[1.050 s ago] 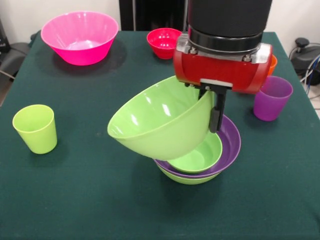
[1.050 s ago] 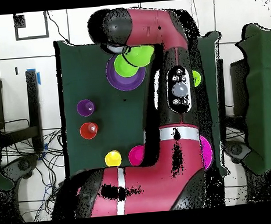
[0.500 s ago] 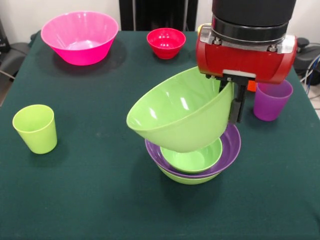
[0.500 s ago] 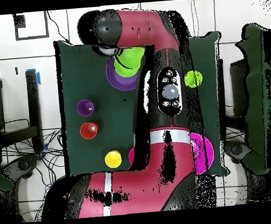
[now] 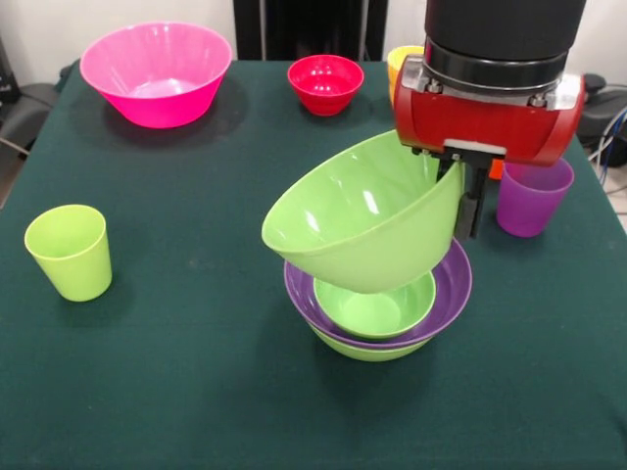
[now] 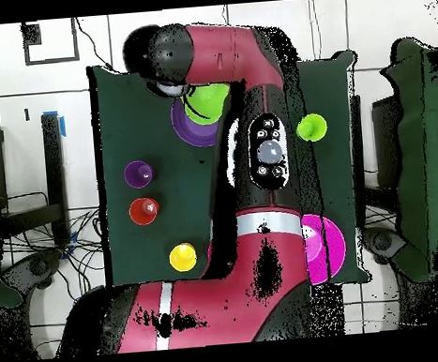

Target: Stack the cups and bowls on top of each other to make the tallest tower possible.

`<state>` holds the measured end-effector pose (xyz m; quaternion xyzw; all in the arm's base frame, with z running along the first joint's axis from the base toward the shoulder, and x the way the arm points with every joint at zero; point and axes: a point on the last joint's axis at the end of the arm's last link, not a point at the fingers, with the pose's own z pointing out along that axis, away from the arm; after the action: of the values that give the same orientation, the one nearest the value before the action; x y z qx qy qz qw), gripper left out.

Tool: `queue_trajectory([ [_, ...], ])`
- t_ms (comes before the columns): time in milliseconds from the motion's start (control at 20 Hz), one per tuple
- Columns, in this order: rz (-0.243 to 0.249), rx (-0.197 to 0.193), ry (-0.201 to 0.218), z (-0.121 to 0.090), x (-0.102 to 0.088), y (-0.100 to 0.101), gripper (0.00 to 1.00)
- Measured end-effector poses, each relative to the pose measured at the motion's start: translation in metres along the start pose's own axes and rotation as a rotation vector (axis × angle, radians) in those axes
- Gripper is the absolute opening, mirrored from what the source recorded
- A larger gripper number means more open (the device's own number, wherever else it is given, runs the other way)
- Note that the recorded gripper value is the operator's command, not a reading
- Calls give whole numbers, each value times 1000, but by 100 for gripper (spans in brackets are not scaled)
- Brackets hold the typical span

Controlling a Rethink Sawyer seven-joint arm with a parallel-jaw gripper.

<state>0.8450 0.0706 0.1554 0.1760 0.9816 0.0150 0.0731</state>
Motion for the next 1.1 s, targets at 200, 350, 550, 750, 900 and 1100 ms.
queue_trajectory([
  [200,2,17,2,9,8,-5,0],
  [350,6,24,-2,16,13,-10,0],
  [550,15,28,-8,23,17,-15,0],
  [750,20,33,-10,26,18,-17,0],
  [900,22,44,-9,28,20,-20,0],
  [1100,23,58,-11,28,20,-22,0],
])
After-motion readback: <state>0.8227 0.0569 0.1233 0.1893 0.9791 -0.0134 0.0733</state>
